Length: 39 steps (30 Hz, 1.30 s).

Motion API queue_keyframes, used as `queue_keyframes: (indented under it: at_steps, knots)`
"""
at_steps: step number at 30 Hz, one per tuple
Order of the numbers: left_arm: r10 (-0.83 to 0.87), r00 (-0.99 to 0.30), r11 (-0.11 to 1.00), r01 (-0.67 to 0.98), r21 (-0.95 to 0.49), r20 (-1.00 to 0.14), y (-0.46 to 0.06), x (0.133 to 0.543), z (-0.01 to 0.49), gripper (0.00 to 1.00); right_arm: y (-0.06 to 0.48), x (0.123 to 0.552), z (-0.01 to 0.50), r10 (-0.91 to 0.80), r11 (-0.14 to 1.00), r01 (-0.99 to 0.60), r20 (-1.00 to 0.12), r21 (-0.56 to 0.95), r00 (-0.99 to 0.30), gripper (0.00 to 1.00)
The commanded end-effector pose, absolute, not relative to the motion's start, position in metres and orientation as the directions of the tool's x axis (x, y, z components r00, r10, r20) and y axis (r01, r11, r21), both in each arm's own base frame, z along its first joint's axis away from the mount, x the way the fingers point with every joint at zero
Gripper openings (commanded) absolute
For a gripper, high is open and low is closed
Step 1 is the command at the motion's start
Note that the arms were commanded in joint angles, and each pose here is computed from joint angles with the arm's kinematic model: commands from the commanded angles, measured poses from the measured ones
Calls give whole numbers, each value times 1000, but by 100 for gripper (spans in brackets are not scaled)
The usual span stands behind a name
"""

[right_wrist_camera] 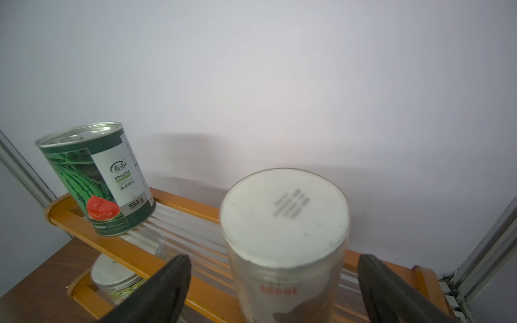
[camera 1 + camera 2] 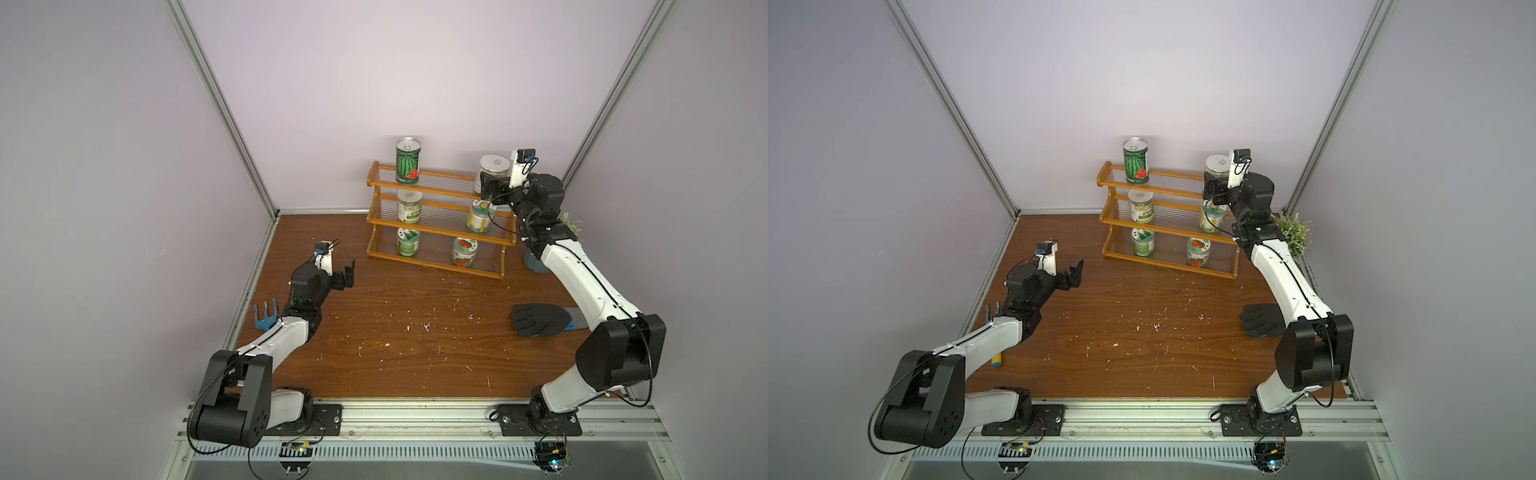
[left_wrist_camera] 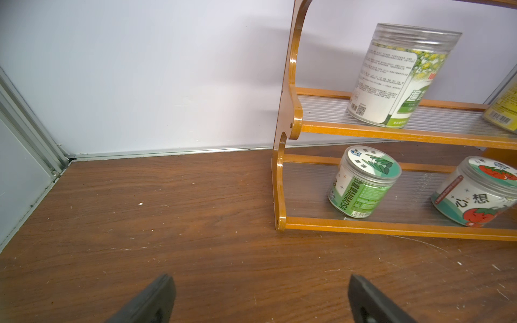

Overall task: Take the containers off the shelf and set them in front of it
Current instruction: 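Pick up a container from the shelf.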

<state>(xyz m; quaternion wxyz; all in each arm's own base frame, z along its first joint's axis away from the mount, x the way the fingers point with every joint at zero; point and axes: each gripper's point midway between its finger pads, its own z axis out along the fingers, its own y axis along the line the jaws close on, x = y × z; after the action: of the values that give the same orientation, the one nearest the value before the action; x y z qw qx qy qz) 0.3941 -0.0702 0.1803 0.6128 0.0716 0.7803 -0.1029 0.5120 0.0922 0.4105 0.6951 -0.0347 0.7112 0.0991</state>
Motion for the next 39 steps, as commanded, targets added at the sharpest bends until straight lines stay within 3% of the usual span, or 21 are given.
queue_keyframes:
  at_steps: [1, 24, 29, 39]
  knots:
    - [-19, -214, 962, 261, -76, -977, -77, 396, 186, 99, 91, 511, 438, 83, 983, -165, -996, 77, 35, 99]
    - [-20, -207, 966, 247, -72, -978, -74, 396, 187, 99, 99, 567, 412, 17, 993, -118, -1000, 17, 0, 98]
    - [-20, -207, 967, 244, -71, -978, -73, 395, 187, 99, 100, 568, 410, 12, 992, -124, -1000, 11, 5, 79]
    - [-25, -213, 962, 261, -81, -977, -77, 394, 186, 99, 101, 554, 419, 8, 989, -150, -999, 3, 38, 58]
